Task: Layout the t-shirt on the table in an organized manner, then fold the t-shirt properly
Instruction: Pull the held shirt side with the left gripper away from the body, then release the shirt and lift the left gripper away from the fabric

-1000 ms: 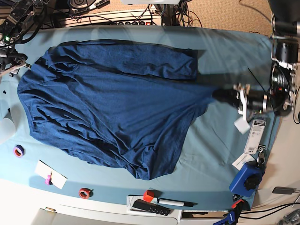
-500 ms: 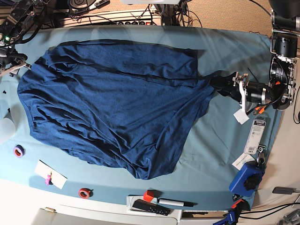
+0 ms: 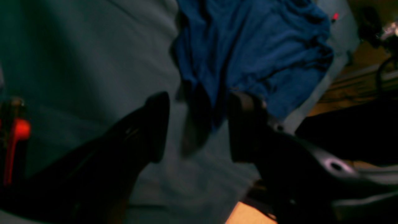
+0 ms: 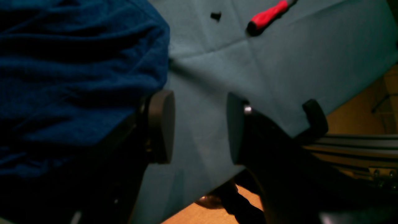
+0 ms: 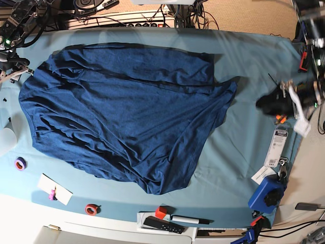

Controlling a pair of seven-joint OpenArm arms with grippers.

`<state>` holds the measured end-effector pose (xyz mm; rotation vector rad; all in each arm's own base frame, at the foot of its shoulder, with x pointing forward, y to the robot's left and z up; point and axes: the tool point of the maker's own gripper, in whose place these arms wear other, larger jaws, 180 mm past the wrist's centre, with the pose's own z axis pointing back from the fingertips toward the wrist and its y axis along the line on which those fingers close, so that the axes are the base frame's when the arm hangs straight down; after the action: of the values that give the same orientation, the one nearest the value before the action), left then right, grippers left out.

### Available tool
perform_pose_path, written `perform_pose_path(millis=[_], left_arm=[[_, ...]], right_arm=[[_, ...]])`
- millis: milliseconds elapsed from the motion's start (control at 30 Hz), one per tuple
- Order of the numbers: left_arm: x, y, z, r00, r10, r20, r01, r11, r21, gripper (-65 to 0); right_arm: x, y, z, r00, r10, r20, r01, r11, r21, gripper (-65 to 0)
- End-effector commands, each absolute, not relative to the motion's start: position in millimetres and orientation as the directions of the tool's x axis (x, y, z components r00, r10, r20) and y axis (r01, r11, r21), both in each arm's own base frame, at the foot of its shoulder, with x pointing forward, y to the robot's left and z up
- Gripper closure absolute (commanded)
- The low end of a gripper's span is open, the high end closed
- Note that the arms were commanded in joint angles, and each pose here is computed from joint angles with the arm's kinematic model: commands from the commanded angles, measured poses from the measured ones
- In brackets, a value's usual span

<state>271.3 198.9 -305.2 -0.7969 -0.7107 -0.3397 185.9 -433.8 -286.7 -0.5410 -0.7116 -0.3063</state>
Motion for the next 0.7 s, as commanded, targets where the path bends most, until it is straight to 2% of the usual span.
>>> perform_pose_path(millis=[0,200,400,500,667], left_arm=[[271.0,196.1,-289.4,0.682,-0.022,0.731,0.563,0.653,-0.506,-29.1],[227.9,149.6,-287.2,0.659,-0.069,0.749,0.63,0.594,-0.5,-29.0],[218.5,129.0,-287.7,0.66,-0.025,0.751,0.63,0.564,-0.534,-28.9],[218.5,128.4,-287.7,0.66,-0.023,0.751,0.629,0.563,-0.535,-28.7],[217.8,130.4,-311.1,0.686,-0.113,0.719,0.612,0.623,-0.486,-28.3]], right_arm=[[192.8,-439.0,-269.7,0.694,-0.045,0.718,0.445,0.811,-0.38,-27.0],[193.0,-436.7,-271.7,0.706,-0.035,0.707,0.424,0.821,-0.383,-27.0],[194.4,-432.5,-274.3,0.727,-0.001,0.687,0.376,0.837,-0.397,-27.0],[194.7,-432.4,-274.0,0.726,0.0,0.688,0.376,0.838,-0.397,-27.0],[195.9,-432.3,-273.0,0.721,0.006,0.693,0.374,0.838,-0.397,-27.0]])
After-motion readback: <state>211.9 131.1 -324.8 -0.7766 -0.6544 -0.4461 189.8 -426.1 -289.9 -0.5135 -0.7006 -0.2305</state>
